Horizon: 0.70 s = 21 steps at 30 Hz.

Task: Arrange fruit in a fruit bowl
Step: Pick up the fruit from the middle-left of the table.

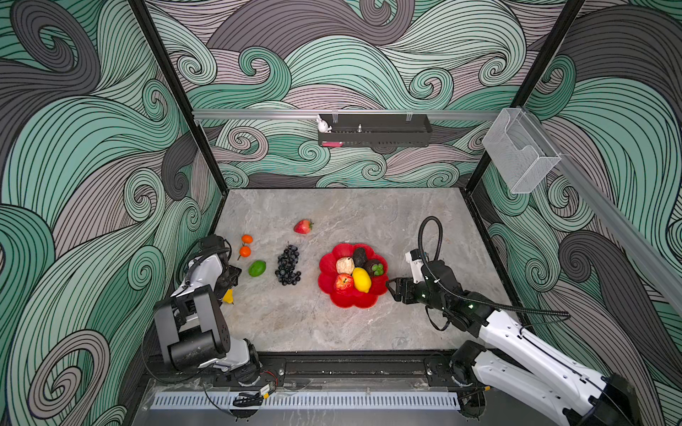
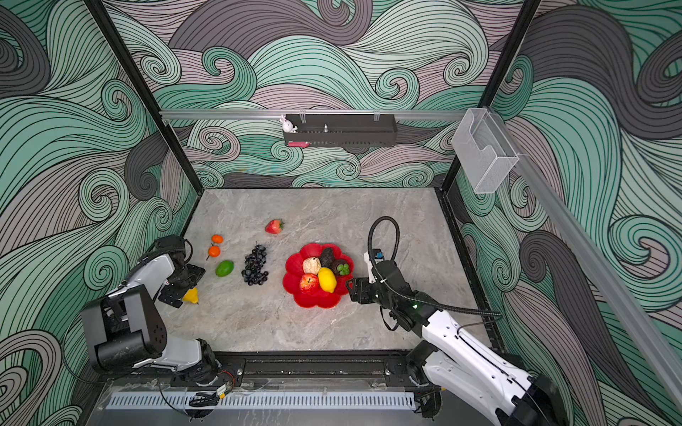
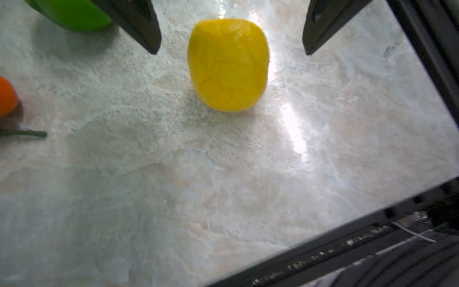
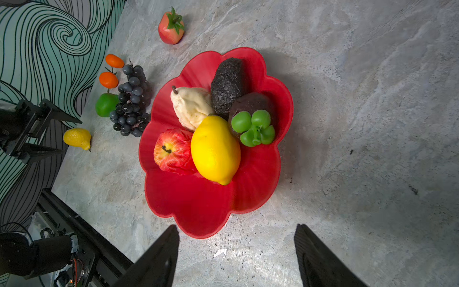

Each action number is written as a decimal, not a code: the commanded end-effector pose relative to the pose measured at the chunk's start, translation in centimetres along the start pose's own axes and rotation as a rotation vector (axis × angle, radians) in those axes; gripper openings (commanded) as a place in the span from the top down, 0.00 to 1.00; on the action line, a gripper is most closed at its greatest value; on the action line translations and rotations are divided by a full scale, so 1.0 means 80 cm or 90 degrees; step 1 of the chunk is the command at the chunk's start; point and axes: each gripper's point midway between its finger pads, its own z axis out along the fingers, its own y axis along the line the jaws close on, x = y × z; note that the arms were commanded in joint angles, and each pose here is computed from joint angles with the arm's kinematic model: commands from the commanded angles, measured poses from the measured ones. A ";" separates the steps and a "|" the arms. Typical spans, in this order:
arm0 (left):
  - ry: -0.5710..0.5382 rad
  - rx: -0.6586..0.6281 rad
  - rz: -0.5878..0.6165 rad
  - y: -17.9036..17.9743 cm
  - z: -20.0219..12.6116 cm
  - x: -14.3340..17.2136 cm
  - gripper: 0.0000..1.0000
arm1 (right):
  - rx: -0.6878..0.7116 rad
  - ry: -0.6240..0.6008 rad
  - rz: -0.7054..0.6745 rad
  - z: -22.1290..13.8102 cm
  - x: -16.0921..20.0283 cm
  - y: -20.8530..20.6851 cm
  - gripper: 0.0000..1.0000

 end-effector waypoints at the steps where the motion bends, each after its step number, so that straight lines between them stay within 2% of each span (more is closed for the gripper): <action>1: 0.021 0.032 -0.002 -0.015 0.001 -0.002 0.08 | -0.019 -0.018 0.010 -0.007 -0.012 0.011 0.26; 12: 0.016 0.008 -0.050 0.001 0.018 -0.006 0.21 | -0.013 -0.008 0.012 -0.006 -0.009 0.009 0.25; 21: 0.032 -0.007 -0.060 0.006 0.030 -0.003 0.31 | -0.009 -0.008 0.003 -0.007 -0.009 0.008 0.25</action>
